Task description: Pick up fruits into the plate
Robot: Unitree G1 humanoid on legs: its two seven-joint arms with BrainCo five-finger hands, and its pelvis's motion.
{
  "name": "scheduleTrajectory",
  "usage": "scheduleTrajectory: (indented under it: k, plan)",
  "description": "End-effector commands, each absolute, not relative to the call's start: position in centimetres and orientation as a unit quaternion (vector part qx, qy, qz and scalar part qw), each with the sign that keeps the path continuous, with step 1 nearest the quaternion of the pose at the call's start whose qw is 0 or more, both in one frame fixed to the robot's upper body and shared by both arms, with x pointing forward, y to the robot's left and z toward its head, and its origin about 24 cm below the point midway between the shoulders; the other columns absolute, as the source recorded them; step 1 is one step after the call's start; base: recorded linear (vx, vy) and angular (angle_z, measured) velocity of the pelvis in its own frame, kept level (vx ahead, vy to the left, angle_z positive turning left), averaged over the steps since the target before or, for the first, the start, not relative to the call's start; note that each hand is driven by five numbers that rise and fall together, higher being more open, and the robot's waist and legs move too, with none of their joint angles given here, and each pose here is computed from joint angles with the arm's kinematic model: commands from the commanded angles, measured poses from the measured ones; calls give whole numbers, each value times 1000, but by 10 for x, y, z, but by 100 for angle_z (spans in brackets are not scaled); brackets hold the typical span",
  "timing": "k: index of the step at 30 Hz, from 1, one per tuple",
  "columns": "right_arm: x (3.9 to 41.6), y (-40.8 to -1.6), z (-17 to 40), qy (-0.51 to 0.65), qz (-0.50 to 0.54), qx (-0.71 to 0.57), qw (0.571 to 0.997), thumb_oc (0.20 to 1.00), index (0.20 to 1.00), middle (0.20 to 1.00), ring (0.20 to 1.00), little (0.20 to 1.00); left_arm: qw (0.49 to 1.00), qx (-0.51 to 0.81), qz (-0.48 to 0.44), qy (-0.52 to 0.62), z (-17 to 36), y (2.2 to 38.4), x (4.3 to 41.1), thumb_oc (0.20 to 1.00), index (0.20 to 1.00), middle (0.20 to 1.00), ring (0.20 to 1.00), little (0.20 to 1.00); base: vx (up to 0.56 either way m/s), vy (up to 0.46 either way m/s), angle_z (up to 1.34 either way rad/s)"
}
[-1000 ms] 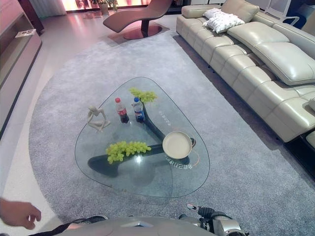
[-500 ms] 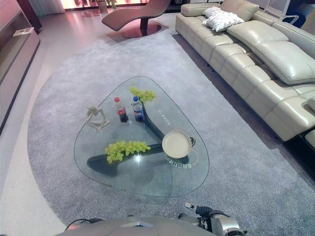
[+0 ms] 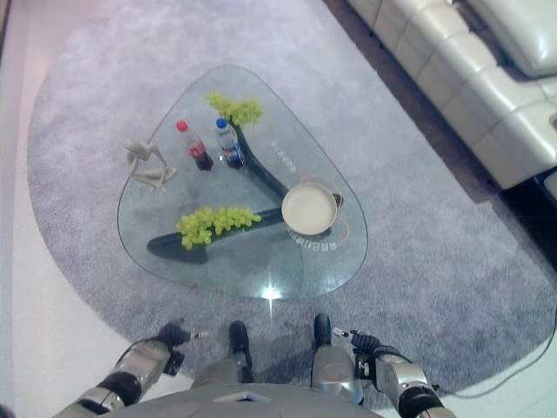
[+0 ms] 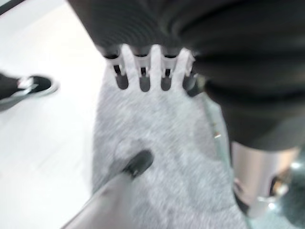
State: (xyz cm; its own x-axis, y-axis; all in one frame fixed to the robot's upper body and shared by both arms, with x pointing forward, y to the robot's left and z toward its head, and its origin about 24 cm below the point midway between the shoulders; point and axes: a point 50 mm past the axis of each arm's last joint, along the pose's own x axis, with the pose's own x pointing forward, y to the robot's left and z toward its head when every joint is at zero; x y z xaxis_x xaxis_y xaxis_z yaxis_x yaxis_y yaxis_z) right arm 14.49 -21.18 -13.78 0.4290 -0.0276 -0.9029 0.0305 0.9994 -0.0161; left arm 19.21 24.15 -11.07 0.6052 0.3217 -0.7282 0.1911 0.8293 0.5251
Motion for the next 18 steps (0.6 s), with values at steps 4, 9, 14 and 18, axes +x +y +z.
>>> scheduleTrajectory:
  k: [4,9,14,18]
  plan:
    - [169,-232,-130,452,-17,19,892,1000,1000,1000,1000,1000,860,422,92,274,-58,249,263,1000,1000,1000,1000,1000,-48,46,-4]
    - [193,-240,-116,414,-16,19,910,1000,1000,1000,1000,1000,841,482,156,188,-13,277,296,1000,1000,1000,1000,1000,-47,-8,-3]
    - [207,-238,-108,383,-25,45,922,1000,1000,1000,1000,1000,804,543,209,122,32,295,320,1000,1000,1000,1000,1000,-38,-61,-2]
    - [214,-235,-102,363,-29,63,929,1000,1000,1000,1000,1000,758,584,273,93,67,310,333,1000,1000,1000,1000,1000,-47,-68,-2]
